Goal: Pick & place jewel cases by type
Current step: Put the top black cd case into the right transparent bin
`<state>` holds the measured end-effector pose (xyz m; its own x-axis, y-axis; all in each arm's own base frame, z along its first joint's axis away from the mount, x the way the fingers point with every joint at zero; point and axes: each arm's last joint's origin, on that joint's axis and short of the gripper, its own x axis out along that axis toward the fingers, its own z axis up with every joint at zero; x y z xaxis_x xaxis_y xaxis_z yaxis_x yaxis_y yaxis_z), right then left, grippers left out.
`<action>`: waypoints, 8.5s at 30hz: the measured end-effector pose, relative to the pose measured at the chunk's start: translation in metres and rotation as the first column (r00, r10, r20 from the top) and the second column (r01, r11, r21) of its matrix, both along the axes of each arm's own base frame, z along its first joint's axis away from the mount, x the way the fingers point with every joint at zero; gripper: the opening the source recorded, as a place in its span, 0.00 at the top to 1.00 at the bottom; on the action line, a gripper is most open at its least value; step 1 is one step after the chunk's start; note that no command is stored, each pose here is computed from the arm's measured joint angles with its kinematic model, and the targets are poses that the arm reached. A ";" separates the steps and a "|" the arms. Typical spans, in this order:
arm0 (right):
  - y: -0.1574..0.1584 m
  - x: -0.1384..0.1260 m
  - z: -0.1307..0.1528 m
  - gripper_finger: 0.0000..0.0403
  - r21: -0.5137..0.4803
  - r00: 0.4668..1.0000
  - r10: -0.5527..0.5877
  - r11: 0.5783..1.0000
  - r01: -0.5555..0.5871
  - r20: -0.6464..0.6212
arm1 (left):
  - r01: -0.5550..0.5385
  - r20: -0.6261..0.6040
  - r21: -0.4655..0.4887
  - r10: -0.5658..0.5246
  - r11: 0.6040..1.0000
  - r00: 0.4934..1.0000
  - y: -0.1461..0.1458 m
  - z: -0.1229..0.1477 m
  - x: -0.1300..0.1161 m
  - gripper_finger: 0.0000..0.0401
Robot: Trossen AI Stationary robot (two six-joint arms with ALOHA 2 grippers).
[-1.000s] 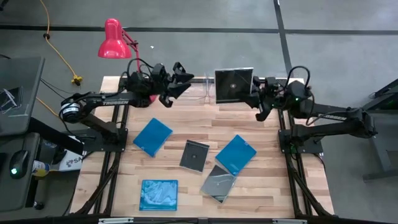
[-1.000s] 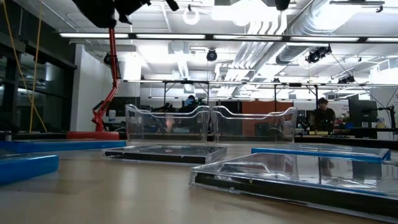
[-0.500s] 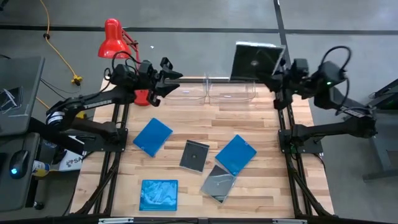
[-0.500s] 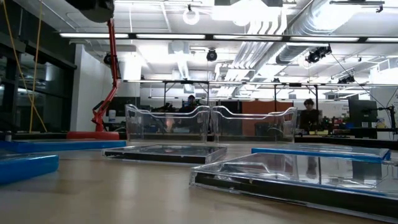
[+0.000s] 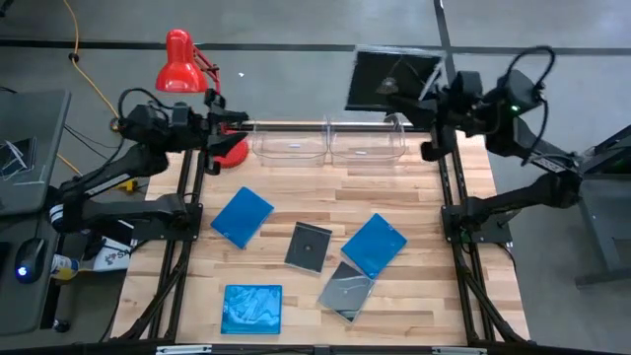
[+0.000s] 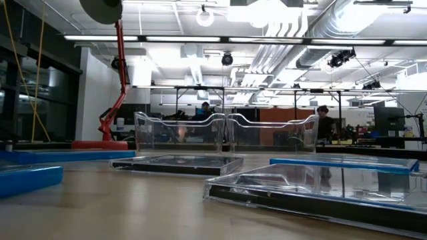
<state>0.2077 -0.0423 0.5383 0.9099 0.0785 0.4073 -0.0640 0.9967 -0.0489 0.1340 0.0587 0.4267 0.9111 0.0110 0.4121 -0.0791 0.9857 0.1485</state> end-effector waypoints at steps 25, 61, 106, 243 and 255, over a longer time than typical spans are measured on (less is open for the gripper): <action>0.011 0.060 0.027 1.00 -0.336 0.557 0.785 0.465 -0.819 -0.271 | -0.219 -0.003 0.031 0.220 0.975 0.976 -0.038 -0.003 -0.080 0.55; -0.029 0.129 -0.127 1.00 0.550 0.575 0.708 0.695 -0.463 -0.411 | -0.269 -0.044 -0.011 0.268 0.963 0.962 -0.033 -0.007 -0.075 0.55; -0.065 0.076 -0.247 1.00 0.791 0.963 -0.096 0.593 -0.147 0.252 | -0.394 -0.150 -0.277 0.365 0.877 0.919 -0.026 -0.019 -0.074 0.55; -0.184 0.048 -0.335 0.89 -0.020 -0.111 -0.008 0.994 0.109 -0.994 | -0.330 -0.180 -0.276 0.289 0.903 0.940 -0.028 -0.022 -0.073 0.55; -0.183 0.048 -0.335 0.73 0.009 -0.113 0.023 0.993 0.122 -0.993 | -0.330 -0.180 -0.276 0.289 0.903 0.940 -0.028 -0.022 -0.073 0.55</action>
<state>0.2552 -0.2249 0.2038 0.3088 0.0502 -0.9498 0.0803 0.9937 0.0787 0.0615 0.0311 0.4050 0.8871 0.4045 0.2221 -0.3875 0.9144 -0.1173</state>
